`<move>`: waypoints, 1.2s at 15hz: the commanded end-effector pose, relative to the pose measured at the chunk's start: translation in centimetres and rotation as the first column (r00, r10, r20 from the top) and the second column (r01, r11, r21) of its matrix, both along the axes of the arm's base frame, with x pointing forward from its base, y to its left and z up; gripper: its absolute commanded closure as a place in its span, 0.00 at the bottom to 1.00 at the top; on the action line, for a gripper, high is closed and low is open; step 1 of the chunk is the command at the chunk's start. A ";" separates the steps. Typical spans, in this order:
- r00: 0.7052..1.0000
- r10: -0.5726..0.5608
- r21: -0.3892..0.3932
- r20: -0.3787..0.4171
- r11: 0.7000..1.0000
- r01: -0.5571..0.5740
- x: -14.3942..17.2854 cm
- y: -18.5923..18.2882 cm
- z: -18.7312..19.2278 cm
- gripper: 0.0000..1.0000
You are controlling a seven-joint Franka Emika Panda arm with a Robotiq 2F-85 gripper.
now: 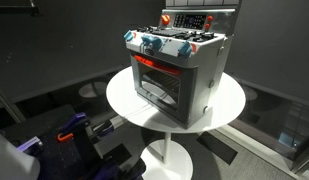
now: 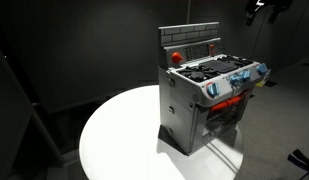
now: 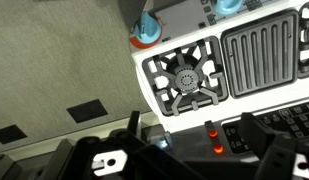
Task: Press a button on the toy stove
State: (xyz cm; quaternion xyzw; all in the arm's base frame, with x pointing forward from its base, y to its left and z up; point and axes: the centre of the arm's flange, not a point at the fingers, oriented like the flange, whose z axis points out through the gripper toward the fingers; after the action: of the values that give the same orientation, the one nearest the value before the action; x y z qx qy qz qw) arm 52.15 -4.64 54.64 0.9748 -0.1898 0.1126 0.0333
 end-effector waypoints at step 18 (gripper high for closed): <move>0.992 -0.122 -0.004 -0.041 0.993 0.122 14.2 -1.9 -7.8 0.00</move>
State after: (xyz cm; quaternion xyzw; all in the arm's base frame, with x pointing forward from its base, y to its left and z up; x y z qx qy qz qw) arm 64.45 -6.56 46.43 0.9658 -0.2377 0.0964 0.0379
